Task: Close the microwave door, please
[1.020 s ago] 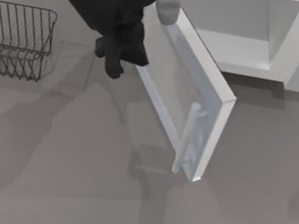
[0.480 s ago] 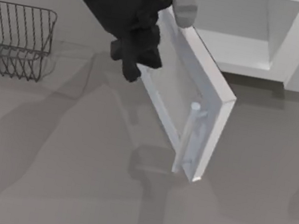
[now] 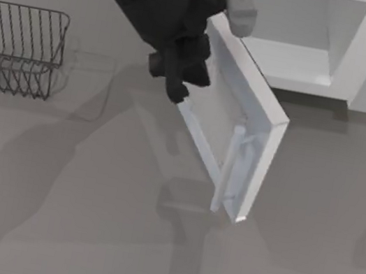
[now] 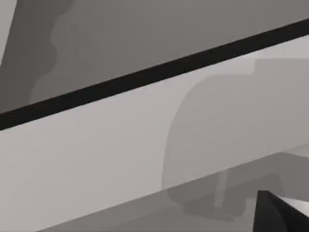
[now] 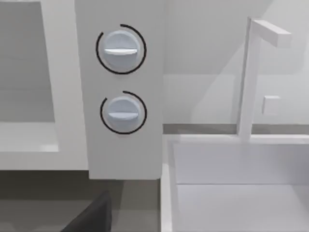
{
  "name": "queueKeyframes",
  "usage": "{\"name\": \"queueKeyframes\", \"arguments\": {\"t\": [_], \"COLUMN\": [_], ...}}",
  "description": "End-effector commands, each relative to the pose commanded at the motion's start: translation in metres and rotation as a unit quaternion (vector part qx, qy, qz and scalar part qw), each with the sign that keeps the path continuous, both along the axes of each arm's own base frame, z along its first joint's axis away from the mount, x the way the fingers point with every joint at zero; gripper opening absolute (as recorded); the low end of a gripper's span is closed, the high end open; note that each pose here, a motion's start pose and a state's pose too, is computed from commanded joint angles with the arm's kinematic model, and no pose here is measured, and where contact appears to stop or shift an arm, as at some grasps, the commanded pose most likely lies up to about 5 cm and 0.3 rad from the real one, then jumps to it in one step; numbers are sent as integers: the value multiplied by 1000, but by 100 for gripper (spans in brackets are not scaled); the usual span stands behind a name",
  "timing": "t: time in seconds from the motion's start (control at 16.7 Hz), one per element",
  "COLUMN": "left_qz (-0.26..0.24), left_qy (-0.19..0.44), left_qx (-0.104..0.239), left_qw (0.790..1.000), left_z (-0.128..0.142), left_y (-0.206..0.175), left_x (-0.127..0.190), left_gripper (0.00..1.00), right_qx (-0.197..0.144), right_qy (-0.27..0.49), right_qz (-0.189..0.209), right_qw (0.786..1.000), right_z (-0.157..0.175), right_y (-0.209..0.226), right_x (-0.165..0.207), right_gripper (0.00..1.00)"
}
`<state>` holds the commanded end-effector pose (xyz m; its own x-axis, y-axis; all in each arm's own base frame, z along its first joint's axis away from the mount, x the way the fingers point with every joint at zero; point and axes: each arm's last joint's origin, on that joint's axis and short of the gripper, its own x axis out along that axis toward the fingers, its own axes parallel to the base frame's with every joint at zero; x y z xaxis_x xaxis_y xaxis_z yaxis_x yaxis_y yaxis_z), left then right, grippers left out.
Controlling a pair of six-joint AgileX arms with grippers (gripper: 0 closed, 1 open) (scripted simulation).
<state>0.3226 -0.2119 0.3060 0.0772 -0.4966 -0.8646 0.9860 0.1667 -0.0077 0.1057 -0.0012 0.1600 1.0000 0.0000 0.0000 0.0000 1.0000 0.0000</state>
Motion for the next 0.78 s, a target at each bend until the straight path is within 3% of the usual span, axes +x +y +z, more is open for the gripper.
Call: {"name": "queueKeyframes", "arguments": {"t": [0.78], "left_qz": [1], "left_qy": [-3], "left_qx": [-2], "left_qw": [1000], "left_z": [2], "left_y": [-22], "left_x": [-1], "left_gripper": [0], "right_qx": [0], "right_qy": [0], "right_qz": [0], "right_qw": [1000], "right_z": [0], "right_y": [0], "right_x": [0], "right_gripper": [100]}}
